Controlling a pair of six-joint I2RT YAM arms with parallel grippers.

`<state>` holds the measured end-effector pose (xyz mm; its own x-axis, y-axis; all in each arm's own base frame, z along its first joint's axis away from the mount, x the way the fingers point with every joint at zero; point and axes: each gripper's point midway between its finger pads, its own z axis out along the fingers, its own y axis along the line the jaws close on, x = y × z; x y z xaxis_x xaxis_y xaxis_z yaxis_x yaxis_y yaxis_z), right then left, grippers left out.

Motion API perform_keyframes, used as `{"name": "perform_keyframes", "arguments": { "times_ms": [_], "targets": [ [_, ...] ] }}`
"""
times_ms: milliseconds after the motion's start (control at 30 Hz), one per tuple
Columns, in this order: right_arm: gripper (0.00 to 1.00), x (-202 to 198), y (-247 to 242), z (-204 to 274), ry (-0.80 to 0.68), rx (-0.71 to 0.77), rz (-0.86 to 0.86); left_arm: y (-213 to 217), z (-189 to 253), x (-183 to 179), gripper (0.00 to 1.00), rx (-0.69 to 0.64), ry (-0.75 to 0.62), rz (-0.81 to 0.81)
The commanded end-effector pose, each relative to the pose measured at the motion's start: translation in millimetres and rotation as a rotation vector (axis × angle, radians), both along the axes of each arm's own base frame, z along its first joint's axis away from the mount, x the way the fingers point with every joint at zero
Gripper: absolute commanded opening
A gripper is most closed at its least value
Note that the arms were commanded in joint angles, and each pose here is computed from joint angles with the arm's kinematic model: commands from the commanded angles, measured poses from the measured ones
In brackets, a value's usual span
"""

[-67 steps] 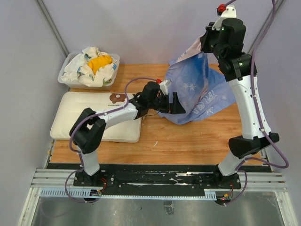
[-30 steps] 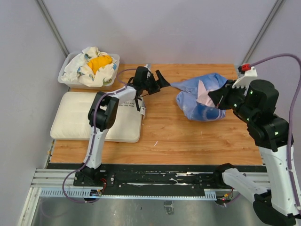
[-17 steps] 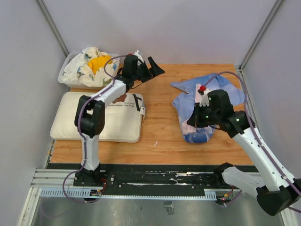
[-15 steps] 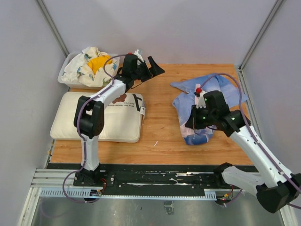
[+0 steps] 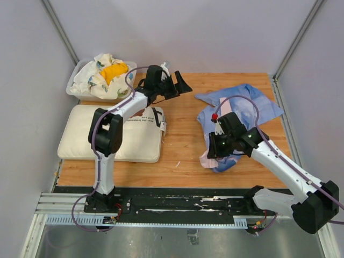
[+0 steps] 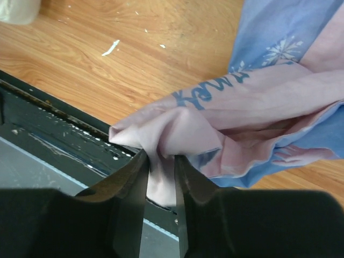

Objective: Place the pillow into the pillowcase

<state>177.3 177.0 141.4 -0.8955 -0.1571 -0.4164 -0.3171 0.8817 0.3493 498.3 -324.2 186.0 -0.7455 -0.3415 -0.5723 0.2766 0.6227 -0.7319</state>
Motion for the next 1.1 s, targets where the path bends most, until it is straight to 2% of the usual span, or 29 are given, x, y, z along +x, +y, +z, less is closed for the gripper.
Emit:
{"name": "perform_keyframes", "arguments": {
  "times_ms": [0,67,233,500,733,867,1067],
  "targets": [
    [0.34,2.9,-9.8,-1.9,-0.033,-0.047,-0.046,-28.0,-6.3,-17.3,0.99,-0.007,0.016,-0.111],
    [0.48,7.2,-17.1,2.5,-0.067,-0.071,-0.077,-40.6,-10.2,-23.7,0.99,0.000,0.014,-0.150],
    [0.45,12.3,-35.4,7.3,-0.101,-0.107,-0.185,-83.8,-28.3,-36.3,0.99,0.071,0.020,-0.242],
    [0.44,1.5,-56.2,9.3,-0.127,-0.109,-0.290,-124.5,-41.8,-39.1,0.99,0.077,0.023,-0.314],
    [0.54,-8.4,-90.4,20.8,-0.194,-0.145,-0.458,-149.8,-57.8,-50.4,0.99,0.095,0.006,-0.369],
    [0.55,-12.8,-108.6,36.3,-0.265,-0.128,-0.555,-164.5,-61.6,-58.3,0.99,0.068,-0.011,-0.405],
    [0.55,-24.9,-116.8,35.7,-0.234,-0.140,-0.591,-185.6,-67.0,-61.5,0.99,0.036,-0.024,-0.413]
  ]
}}
